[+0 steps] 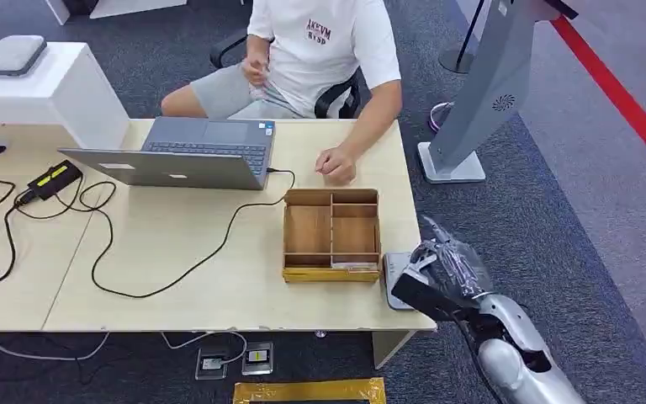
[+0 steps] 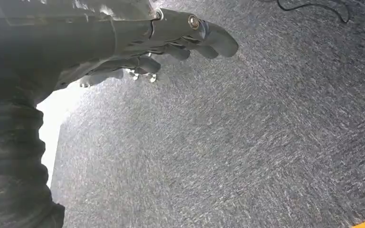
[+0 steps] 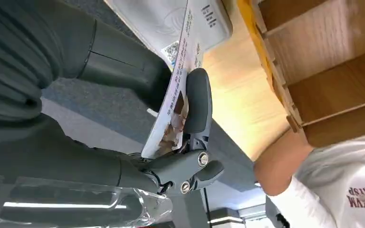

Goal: Pass the card to the sensor for recognition and then transmit it.

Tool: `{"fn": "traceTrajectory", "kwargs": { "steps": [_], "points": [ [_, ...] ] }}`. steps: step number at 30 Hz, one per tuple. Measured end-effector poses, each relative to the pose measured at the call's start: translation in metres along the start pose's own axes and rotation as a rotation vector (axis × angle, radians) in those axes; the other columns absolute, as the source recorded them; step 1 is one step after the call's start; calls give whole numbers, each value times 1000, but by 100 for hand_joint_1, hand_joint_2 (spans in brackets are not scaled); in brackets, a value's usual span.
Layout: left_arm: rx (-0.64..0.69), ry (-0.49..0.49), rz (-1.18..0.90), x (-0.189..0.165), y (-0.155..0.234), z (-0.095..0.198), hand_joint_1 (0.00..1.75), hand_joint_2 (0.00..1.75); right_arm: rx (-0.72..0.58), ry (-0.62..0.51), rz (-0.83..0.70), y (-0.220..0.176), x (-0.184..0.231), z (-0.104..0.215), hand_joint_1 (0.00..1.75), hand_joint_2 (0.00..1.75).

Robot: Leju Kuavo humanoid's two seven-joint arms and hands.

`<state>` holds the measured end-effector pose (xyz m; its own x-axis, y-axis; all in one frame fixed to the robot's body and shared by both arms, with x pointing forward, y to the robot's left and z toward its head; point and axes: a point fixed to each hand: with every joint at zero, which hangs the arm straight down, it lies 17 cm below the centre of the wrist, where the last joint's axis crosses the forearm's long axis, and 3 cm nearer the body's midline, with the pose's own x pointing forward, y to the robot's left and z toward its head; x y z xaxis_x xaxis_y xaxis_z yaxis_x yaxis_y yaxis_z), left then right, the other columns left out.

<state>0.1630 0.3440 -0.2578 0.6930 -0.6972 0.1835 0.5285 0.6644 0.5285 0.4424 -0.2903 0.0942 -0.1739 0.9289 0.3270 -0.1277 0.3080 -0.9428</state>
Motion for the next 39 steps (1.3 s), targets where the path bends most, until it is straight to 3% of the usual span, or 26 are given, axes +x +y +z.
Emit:
{"fn": "traceTrajectory", "kwargs": {
  "steps": [7,23,39],
  "points": [
    [0,0,0,0,0,0,0,175,0,0,0,0,0,0,175,175],
    [-4,1,-2,1,0,0,0,175,65,21,-45,56,-8,-9,175,175],
    [6,-34,-5,4,25,-9,0,175,16,106,-97,59,-40,-17,175,175]
  ]
}}
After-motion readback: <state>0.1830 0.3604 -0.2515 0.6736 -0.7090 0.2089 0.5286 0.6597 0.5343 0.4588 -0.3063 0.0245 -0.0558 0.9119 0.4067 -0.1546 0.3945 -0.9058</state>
